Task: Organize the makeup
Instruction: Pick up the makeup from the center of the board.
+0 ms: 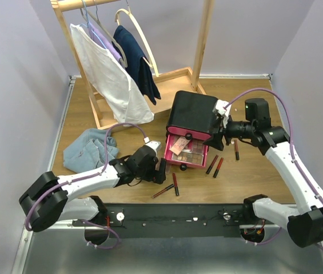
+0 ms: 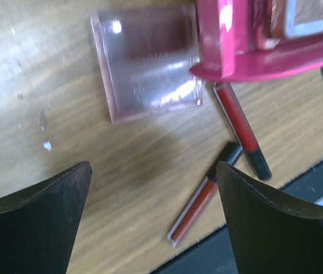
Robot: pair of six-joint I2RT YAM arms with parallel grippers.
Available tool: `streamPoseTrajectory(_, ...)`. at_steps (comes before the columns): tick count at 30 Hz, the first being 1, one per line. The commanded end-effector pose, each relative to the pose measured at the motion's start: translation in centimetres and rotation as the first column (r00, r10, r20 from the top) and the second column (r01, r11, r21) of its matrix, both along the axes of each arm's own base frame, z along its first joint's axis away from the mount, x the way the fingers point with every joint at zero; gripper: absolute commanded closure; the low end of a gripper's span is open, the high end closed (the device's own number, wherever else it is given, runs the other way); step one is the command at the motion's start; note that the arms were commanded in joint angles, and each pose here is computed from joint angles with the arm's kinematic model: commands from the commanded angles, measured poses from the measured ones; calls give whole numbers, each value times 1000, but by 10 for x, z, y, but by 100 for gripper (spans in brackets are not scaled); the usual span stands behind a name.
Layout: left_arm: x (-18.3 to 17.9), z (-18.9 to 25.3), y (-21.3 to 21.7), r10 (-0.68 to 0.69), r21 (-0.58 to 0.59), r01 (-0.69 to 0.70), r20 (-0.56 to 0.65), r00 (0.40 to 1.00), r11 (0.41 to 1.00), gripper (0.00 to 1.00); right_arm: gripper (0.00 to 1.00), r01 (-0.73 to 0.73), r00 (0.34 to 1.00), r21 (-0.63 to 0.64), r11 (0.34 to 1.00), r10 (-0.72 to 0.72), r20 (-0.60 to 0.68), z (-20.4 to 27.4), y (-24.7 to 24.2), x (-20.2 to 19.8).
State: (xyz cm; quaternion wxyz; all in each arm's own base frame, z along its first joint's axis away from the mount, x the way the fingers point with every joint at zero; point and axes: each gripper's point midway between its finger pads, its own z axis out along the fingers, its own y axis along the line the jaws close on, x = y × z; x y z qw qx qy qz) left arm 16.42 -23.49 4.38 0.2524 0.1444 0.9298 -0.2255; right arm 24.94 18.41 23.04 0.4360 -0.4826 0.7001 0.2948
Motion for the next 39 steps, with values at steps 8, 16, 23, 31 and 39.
streamPoseTrajectory(8,50,-9,-1,95,79,-117,246,965,990,4,26,85,996,91,992,-87,15,16,-22,3)
streamPoseTrajectory(16,40,-19,-12,51,69,-70,248,967,995,2,25,109,994,105,988,-112,16,18,-29,4)
streamPoseTrajectory(23,32,-23,-17,28,74,-49,262,965,996,1,25,125,992,111,986,-126,2,16,-32,5)
streamPoseTrajectory(31,26,-34,-14,18,134,-57,275,961,989,1,24,135,991,113,984,-136,2,15,-34,5)
streamPoseTrajectory(39,29,-52,-5,51,262,-120,255,965,958,2,24,145,989,116,983,-146,-1,14,-36,6)
